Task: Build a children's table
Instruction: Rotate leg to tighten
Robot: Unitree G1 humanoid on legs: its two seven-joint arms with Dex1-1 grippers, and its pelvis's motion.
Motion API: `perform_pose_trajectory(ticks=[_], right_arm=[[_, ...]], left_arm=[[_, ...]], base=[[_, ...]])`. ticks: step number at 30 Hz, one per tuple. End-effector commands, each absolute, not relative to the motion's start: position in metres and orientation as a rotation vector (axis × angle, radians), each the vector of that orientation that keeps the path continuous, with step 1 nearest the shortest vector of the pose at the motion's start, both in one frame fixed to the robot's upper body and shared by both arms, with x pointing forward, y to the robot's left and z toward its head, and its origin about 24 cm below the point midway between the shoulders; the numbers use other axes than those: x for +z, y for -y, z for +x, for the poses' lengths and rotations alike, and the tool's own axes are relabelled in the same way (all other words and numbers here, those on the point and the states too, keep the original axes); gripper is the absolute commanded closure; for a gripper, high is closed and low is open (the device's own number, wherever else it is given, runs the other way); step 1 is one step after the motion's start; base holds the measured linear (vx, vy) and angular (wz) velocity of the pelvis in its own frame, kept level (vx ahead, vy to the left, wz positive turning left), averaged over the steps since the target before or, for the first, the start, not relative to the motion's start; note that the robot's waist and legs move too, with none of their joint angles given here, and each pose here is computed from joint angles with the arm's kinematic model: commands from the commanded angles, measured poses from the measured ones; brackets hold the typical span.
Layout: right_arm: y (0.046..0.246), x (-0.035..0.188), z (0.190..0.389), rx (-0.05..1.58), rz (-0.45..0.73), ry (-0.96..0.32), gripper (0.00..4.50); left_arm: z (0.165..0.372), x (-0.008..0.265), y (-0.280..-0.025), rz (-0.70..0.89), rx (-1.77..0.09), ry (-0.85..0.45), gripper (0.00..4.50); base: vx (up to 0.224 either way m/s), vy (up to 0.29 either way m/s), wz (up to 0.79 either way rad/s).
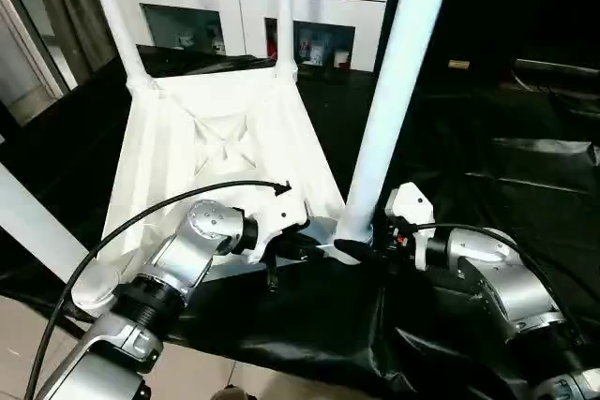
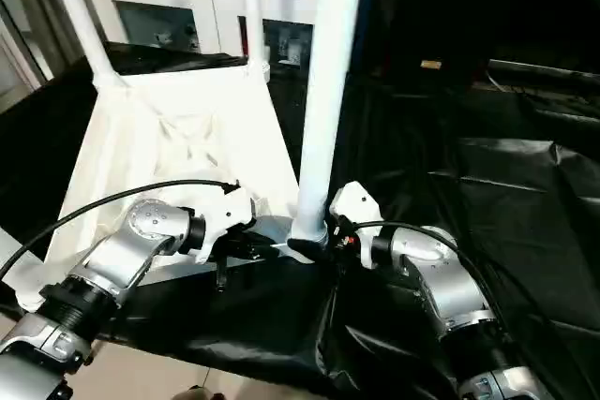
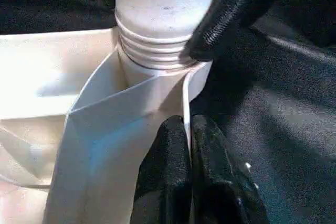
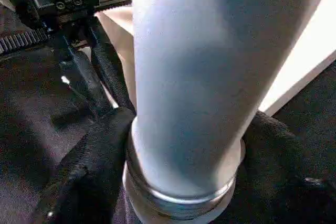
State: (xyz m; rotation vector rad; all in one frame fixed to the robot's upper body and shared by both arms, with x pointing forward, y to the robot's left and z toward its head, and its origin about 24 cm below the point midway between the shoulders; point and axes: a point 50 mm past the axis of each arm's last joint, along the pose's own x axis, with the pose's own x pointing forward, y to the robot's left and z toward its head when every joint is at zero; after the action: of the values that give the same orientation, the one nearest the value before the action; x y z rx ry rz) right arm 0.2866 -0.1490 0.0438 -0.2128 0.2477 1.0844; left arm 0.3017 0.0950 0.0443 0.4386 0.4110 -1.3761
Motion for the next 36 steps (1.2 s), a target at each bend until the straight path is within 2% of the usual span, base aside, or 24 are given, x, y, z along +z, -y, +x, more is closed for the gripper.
perform_pose_trajectory(ticks=[1,4,6,12,13,14,16,17,20,24,26,27,29,31,33,36], right_arm=[[0.145,0.046,0.288,1.103,-0.192,-0.220,1.67],[0.147,0.045,0.290,1.055,-0.163,-0.211,1.71],[0.150,0.034,0.293,0.931,-0.159,-0.249,1.74],[0.147,0.023,0.293,0.841,-0.136,-0.280,1.76],[0.137,0.013,0.295,0.697,-0.079,-0.309,1.76],[0.133,0.010,0.296,0.638,-0.061,-0.322,1.76],[0.128,0.009,0.297,0.594,-0.057,-0.329,1.76],[0.117,0.008,0.297,0.583,-0.070,-0.324,1.77],[0.106,0.010,0.296,0.611,-0.121,-0.300,1.77],[0.107,0.015,0.296,0.634,-0.129,-0.258,1.77],[0.110,0.017,0.297,0.634,-0.116,-0.244,1.21],[0.115,0.020,0.297,0.638,-0.078,-0.229,1.07],[0.120,0.024,0.297,0.668,-0.039,-0.216,1.07],[0.128,0.029,0.293,0.764,-0.063,-0.213,0.69],[0.137,0.034,0.287,0.866,-0.100,-0.221,0.64],[0.145,0.039,0.283,0.935,-0.119,-0.224,0.64]], left_arm=[[0.299,0.041,-0.089,0.375,-1.411,-0.379,4.50],[0.300,0.038,-0.091,0.381,-1.400,-0.402,4.50],[0.304,0.034,-0.088,0.382,-1.346,-0.430,4.50],[0.310,0.031,-0.078,0.384,-1.281,-0.438,4.50],[0.319,0.028,-0.061,0.399,-1.196,-0.444,4.50],[0.322,0.027,-0.054,0.404,-1.159,-0.444,4.50],[0.324,0.027,-0.047,0.407,-1.126,-0.444,4.50],[0.327,0.027,-0.038,0.410,-1.096,-0.441,4.50],[0.328,0.025,-0.031,0.420,-1.082,-0.442,4.50],[0.328,0.025,-0.028,0.430,-1.091,-0.429,4.50],[0.328,0.025,-0.029,0.431,-1.108,-0.426,4.50],[0.328,0.026,-0.032,0.437,-1.140,-0.414,4.50],[0.327,0.026,-0.035,0.430,-1.175,-0.409,4.50],[0.322,0.028,-0.041,0.421,-1.272,-0.377,4.50],[0.317,0.029,-0.051,0.423,-1.353,-0.375,4.50],[0.314,0.030,-0.061,0.426,-1.403,-0.386,4.50]], base=[[0.000,0.000,0.00],[0.000,0.000,0.00],[0.000,0.000,0.00],[0.000,0.000,0.00],[0.000,0.000,0.00],[0.000,0.000,0.00],[0.000,0.000,0.00],[0.000,0.000,0.00],[0.000,0.000,0.00],[-0.002,0.013,0.00],[-0.005,0.052,0.00],[0.000,0.000,0.00],[0.000,0.000,0.00],[0.000,0.000,0.00],[0.000,0.000,0.00],[0.000,0.000,0.00]])
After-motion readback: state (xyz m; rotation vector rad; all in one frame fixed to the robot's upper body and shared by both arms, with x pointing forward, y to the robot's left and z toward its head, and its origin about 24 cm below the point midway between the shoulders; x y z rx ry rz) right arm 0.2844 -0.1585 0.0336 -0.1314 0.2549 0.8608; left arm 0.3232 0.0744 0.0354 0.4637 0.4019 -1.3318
